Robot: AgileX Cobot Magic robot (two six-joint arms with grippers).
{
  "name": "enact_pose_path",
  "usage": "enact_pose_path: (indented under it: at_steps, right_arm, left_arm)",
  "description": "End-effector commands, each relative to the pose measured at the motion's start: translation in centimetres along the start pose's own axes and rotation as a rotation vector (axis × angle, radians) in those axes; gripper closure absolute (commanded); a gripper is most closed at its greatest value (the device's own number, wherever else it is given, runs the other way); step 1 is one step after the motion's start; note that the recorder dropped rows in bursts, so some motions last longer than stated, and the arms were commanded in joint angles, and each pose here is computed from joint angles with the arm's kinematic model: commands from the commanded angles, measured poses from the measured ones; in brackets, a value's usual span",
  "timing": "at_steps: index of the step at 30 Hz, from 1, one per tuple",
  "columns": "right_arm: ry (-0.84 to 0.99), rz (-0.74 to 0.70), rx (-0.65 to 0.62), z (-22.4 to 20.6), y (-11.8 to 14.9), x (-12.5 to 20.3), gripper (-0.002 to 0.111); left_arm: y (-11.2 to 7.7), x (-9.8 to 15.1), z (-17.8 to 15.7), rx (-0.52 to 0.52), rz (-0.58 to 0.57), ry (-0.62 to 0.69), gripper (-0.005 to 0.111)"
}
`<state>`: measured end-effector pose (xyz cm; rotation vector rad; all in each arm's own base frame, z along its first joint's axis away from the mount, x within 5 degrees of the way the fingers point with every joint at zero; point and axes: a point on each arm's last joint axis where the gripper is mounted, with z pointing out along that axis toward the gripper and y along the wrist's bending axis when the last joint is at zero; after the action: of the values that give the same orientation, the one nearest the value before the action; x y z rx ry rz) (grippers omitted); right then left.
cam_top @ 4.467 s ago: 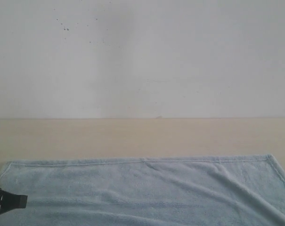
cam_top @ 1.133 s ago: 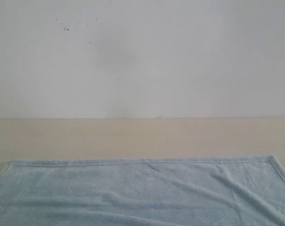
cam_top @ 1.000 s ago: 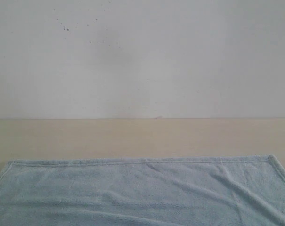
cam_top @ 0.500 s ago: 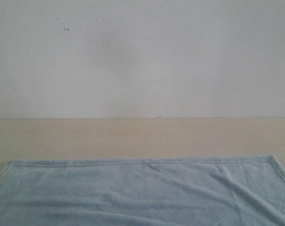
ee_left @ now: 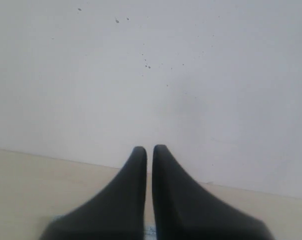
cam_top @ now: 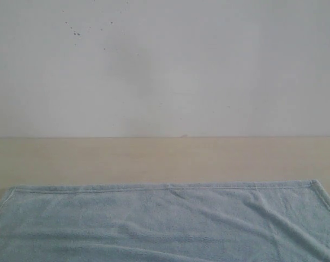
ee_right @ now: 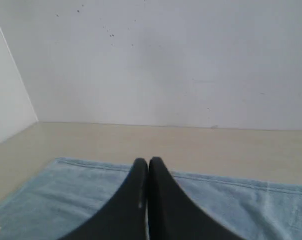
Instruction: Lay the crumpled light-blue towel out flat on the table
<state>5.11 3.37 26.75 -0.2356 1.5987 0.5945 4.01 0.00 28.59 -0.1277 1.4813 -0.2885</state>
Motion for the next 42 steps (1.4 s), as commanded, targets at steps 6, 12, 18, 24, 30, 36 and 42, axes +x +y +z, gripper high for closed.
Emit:
enact_pose_path:
  at_steps: [6, 12, 18, 24, 30, 36, 42]
  right_arm:
    - [-0.153, -0.037, 0.107, -0.5, -2.2, 4.3, 0.108]
    - [-0.067, -0.149, 0.167, -0.4, -2.6, 5.3, 0.108]
    - [-0.055, -0.168, 0.204, -0.4, -2.8, 5.4, 0.108]
    - [-0.048, -0.171, 0.203, -0.4, -2.7, 5.4, 0.108]
    - [-0.035, -0.207, 0.226, -0.5, -3.0, 5.5, 0.108]
    - [-0.035, -0.231, 0.249, -0.5, -3.2, 5.4, 0.108]
    - [-0.044, -0.214, 0.237, -0.5, -3.1, 5.6, 0.108]
  left_arm:
    - [0.0, 0.1, -0.1, 0.01, -0.018, 0.0, 0.103]
    - [0.0, 0.1, -0.1, 0.009, -0.018, 0.001, 0.103]
    - [0.0, 0.1, -0.1, 0.008, -0.018, 0.002, 0.103]
    - [0.0, 0.1, -0.1, 0.008, -0.018, 0.002, 0.103]
    - [0.0, 0.1, -0.1, 0.008, -0.018, 0.002, 0.103]
    - [0.0, 0.1, -0.1, 0.008, -0.018, 0.002, 0.103]
    - [0.0, 0.2, -0.1, 0.008, -0.018, 0.003, 0.103]
